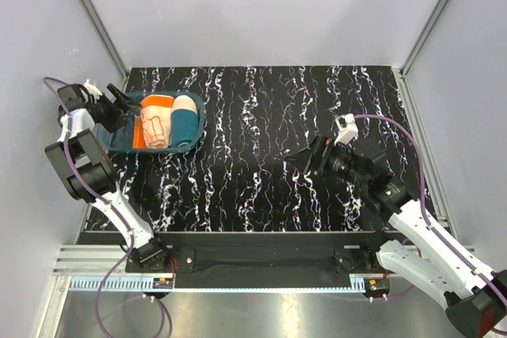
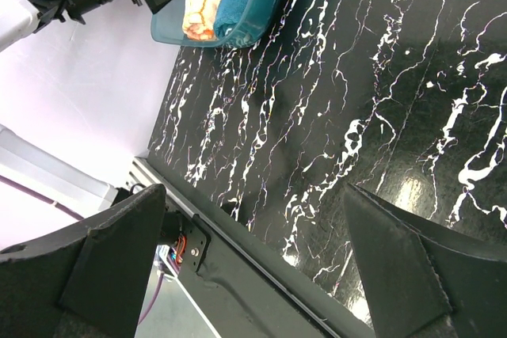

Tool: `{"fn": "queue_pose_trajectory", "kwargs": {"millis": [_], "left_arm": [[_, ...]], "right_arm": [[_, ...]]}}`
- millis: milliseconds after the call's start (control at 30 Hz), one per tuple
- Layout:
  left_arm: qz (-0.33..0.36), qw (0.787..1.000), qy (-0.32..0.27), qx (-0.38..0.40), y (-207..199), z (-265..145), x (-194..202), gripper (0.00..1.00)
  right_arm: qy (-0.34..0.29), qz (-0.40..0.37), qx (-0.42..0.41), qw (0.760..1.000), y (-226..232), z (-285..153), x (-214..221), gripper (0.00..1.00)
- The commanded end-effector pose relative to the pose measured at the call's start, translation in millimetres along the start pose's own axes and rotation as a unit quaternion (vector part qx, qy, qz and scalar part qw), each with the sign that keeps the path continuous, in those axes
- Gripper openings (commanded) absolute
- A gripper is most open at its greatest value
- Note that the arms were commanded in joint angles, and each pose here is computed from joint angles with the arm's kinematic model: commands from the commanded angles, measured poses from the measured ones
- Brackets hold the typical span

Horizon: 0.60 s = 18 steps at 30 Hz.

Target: Roll the towels

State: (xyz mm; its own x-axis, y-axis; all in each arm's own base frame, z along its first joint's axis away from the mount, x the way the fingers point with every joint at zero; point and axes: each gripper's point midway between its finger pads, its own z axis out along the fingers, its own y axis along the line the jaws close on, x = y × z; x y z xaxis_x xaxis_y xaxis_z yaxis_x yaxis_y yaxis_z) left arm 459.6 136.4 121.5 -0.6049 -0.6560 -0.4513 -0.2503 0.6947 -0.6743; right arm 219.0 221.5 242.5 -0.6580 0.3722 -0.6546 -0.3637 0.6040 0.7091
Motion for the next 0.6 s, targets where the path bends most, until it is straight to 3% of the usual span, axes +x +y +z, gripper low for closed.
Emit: {"fn": "queue_pose_trajectory", "kwargs": {"millis": [0, 367, 467, 500, 567], "left_arm": [[0.034, 0.996, -0.076, 0.017, -40.8, -30.0, -47.4, 0.99], [0.06, 0.984, -0.167, 0.012, -98.3, -87.2, -91.9, 0.93], [0.094, 0.981, -0.169, -0.006, -117.6, -93.1, -83.5, 0.94], [0.133, 0.976, -0.173, -0.019, -126.8, -98.0, -81.0, 0.99], [0.178, 0.971, -0.155, -0.039, -152.7, -87.5, -59.6, 0.99]], "right_arm": [[-0.016, 0.0, -0.004, 1.0, 7.2, -6.0, -8.0, 1.0], [-0.009, -0.01, 0.003, 1.0, 8.0, -4.5, -10.9, 1.0], [-0.007, -0.028, 0.005, 1.0, 12.0, -4.2, -16.5, 1.0], [-0.004, -0.031, 0.01, 0.999, 11.5, -4.4, -17.0, 1.0], [-0.007, -0.047, 0.011, 0.999, 16.0, -4.2, -24.5, 1.0]]}}
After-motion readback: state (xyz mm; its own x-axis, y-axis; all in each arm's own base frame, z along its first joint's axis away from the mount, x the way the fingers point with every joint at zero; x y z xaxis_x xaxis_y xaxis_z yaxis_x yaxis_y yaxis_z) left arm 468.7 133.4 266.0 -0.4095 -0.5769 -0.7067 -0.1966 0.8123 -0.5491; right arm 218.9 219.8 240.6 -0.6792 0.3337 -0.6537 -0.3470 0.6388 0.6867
